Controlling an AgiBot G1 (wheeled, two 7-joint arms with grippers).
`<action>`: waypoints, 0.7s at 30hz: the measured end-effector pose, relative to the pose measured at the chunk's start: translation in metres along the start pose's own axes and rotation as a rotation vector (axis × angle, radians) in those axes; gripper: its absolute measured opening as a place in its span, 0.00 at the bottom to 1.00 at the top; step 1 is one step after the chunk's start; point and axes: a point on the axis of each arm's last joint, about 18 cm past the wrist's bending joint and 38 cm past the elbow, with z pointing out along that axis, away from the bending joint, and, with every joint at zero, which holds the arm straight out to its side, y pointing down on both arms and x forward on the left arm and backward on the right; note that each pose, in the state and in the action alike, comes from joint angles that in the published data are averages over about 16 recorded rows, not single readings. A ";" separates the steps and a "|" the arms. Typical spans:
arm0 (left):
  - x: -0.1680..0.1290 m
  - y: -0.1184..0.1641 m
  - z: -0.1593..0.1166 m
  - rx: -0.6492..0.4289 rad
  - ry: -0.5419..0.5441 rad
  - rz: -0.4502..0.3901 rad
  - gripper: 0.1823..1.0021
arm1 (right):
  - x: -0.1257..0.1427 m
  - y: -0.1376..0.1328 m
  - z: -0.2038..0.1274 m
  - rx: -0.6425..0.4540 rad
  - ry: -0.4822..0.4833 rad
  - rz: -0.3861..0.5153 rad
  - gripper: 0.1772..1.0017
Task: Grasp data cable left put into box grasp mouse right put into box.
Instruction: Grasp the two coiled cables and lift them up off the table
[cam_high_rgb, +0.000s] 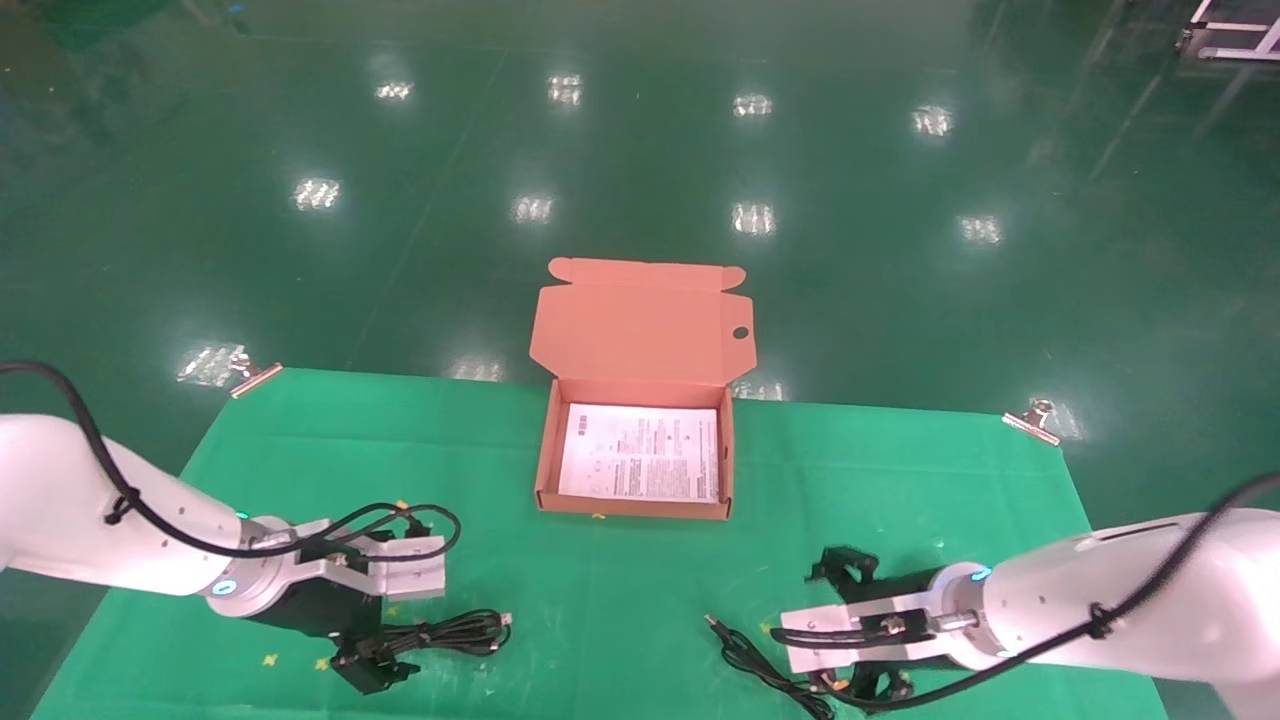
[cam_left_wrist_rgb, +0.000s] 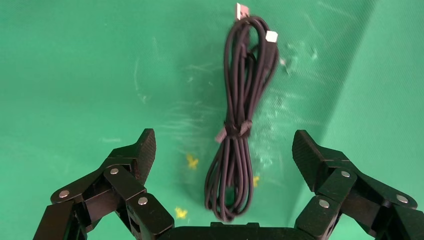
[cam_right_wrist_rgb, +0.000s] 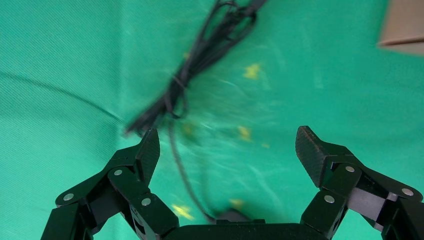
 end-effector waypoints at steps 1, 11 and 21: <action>0.000 0.001 0.002 0.002 0.001 -0.010 1.00 | -0.001 0.000 0.003 0.002 -0.012 0.022 1.00; -0.002 0.010 0.019 0.028 0.017 -0.093 1.00 | -0.005 -0.006 0.027 0.035 -0.103 0.168 1.00; -0.004 0.020 0.022 0.041 0.033 -0.133 1.00 | -0.004 -0.013 0.041 0.051 -0.127 0.214 1.00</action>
